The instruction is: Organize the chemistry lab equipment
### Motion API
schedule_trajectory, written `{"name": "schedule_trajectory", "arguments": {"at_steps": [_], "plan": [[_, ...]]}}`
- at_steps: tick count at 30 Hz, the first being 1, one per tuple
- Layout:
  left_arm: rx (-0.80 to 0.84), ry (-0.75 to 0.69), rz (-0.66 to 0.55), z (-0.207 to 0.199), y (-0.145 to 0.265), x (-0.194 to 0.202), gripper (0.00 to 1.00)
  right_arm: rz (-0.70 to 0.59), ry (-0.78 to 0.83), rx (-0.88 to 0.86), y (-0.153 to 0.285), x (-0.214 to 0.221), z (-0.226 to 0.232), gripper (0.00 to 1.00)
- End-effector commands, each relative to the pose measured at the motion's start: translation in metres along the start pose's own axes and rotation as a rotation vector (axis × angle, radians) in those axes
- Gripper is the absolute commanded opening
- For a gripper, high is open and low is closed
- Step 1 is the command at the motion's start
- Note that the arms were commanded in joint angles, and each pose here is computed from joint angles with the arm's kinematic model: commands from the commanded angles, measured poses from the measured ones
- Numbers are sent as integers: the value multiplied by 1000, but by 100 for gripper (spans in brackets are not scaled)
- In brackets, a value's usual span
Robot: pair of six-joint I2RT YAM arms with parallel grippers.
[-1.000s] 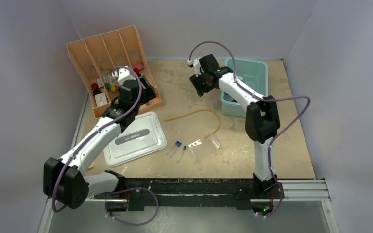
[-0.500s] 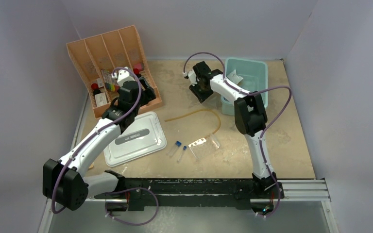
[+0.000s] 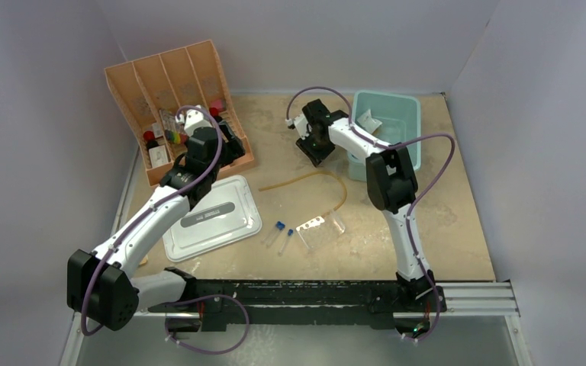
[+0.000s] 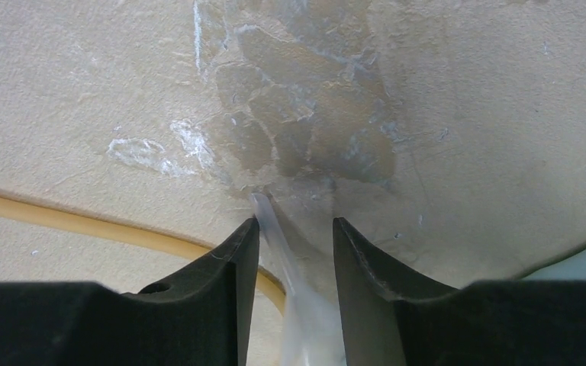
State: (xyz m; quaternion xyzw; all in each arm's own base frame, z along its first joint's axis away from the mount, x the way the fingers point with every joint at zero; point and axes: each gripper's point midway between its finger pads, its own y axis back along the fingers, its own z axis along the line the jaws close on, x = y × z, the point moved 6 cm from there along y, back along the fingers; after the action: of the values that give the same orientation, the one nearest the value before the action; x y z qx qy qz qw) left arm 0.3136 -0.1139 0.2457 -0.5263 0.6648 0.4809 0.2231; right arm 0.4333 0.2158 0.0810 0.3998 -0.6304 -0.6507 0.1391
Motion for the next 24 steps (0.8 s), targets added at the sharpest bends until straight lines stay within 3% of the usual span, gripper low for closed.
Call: {"name": "schedule_trajectory", "arguments": {"at_steps": [1, 10, 15, 24], "plan": [[23, 42, -39, -4, 5, -12, 69, -4, 33, -14, 4, -2, 2, 41], [25, 48, -44, -4, 7, -13, 69, -58, 2, 8, 13, -15, -1, 1], [19, 48, -53, -3, 9, -15, 69, -222, -81, 34, 60, -48, -2, 0], [31, 68, -56, -3, 9, -14, 69, -647, -225, 0, 198, -86, 1, 0]]}}
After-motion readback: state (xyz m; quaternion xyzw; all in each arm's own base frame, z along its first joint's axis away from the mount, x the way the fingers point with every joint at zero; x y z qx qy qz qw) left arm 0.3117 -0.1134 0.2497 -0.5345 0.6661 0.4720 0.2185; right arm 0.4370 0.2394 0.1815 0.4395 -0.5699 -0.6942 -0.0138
